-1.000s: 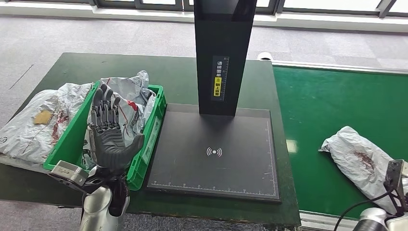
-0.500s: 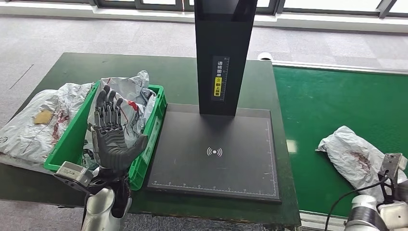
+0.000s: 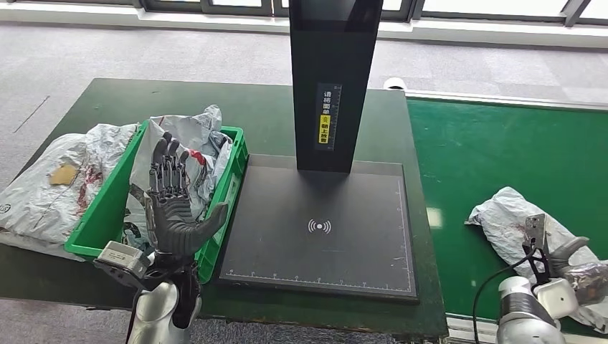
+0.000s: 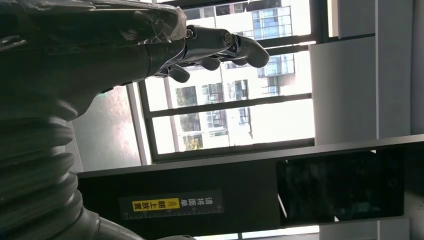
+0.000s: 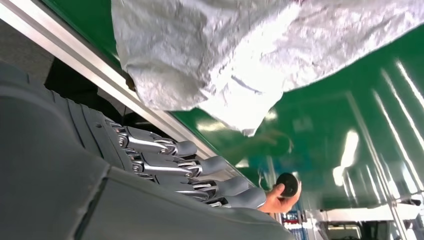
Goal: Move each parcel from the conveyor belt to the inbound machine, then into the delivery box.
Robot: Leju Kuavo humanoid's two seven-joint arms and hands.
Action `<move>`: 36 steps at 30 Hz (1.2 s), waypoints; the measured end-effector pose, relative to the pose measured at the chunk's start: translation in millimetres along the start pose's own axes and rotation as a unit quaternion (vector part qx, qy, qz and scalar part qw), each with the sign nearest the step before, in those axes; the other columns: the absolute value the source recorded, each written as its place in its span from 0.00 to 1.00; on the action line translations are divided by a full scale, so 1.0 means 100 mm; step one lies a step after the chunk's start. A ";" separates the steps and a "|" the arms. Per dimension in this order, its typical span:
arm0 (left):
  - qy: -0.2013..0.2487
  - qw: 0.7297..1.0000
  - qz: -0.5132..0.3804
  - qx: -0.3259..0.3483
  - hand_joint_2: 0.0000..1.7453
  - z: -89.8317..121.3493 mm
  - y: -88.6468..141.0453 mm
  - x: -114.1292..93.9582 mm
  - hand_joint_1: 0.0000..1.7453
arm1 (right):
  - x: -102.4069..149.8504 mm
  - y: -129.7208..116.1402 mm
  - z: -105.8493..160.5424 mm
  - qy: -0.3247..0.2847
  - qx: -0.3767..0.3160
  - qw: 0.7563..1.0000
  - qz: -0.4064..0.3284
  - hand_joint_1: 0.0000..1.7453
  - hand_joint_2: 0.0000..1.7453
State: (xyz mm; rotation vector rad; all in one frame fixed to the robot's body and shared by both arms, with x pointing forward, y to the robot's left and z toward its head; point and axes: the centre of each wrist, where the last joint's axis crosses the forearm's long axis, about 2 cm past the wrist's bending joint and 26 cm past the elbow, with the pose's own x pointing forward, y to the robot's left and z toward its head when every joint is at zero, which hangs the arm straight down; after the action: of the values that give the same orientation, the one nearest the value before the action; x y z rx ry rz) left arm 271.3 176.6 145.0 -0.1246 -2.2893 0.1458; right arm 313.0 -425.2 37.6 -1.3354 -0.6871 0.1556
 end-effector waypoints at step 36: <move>0.024 0.999 -0.030 0.024 1.00 0.27 0.02 0.04 0.00 | 0.30 0.25 0.22 0.042 0.204 0.951 0.230 1.00 1.00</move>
State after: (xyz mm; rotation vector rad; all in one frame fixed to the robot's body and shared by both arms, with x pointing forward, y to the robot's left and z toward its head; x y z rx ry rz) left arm 248.2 177.6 130.1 -0.0349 -2.2378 0.1659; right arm 331.5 -386.3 27.0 -1.0729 -0.2382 0.5824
